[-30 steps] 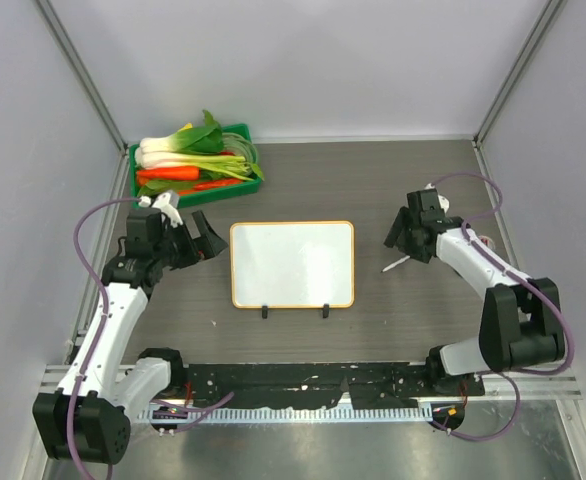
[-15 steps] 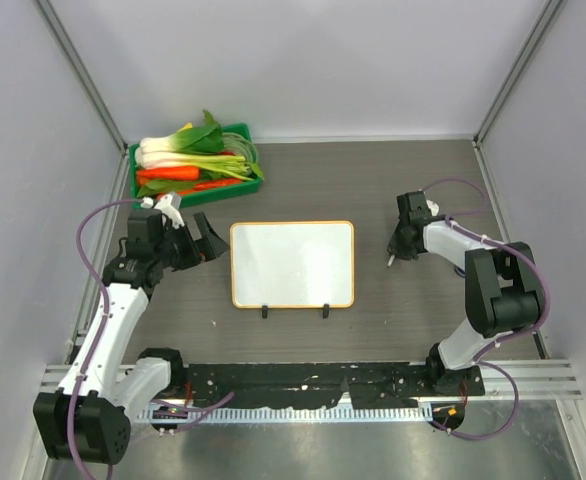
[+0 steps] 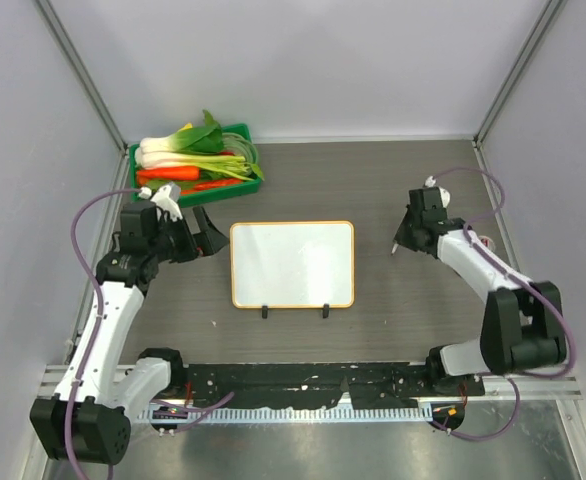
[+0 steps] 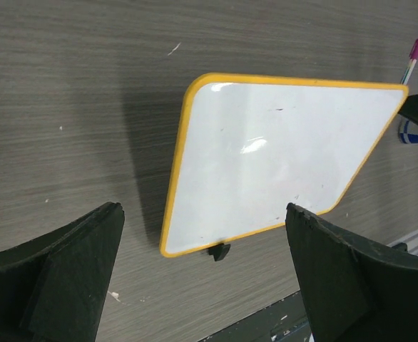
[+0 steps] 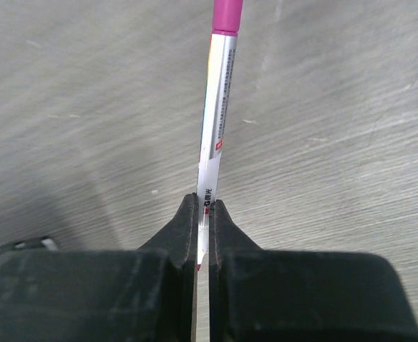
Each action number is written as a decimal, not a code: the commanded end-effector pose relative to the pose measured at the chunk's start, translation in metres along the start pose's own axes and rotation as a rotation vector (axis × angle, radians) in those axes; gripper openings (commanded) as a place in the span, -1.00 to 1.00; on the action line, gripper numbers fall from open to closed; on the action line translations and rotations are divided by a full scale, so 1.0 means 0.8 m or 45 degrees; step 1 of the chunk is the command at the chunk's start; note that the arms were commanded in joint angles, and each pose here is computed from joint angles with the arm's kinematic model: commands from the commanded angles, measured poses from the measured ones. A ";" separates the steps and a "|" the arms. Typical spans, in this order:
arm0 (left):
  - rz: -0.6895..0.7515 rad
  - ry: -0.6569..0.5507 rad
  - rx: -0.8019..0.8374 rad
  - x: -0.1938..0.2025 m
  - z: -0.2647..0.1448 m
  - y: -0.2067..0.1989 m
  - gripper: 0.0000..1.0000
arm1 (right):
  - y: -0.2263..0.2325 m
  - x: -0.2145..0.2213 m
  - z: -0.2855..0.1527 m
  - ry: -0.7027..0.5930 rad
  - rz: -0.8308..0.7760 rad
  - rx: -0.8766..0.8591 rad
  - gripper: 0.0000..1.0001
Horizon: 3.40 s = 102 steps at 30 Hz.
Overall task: Write a sentence on the whiteboard
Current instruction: Pick up the whiteboard marker without the cap from the center of the board, then pass from the right arm to the left, then pass from the left arm to the right
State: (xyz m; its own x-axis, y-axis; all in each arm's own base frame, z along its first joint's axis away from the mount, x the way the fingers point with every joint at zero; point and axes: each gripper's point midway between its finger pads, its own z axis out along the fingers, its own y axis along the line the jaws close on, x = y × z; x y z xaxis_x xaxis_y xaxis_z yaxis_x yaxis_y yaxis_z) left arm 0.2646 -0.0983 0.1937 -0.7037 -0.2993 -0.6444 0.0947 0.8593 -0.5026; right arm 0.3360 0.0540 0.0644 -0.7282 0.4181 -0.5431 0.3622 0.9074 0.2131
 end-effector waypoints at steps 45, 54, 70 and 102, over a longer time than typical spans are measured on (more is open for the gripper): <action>0.374 0.301 0.944 0.055 0.107 -0.432 -0.21 | 0.160 -0.037 -0.296 -0.285 0.090 -1.237 -0.99; 0.415 0.254 0.836 0.051 0.108 -0.407 -1.00 | 0.158 -0.037 -0.295 -0.300 0.074 -1.232 -0.52; 0.587 0.164 0.672 0.020 -0.003 -0.316 -1.00 | 0.195 -0.052 -0.347 -0.233 -0.031 -1.443 0.80; 0.654 0.373 0.921 0.052 -0.094 -0.281 -1.00 | 0.317 0.046 -0.427 -0.052 -0.366 -1.970 0.08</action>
State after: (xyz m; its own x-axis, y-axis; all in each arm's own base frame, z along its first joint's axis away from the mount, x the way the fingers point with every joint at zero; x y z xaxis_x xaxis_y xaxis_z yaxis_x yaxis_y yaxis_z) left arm 0.1686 -0.2735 0.3230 -0.6093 0.2262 -0.7600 0.7681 0.4064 -0.4949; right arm 0.2075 0.3176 0.3381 -0.7106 0.1971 -0.6754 -0.6488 0.1878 0.7374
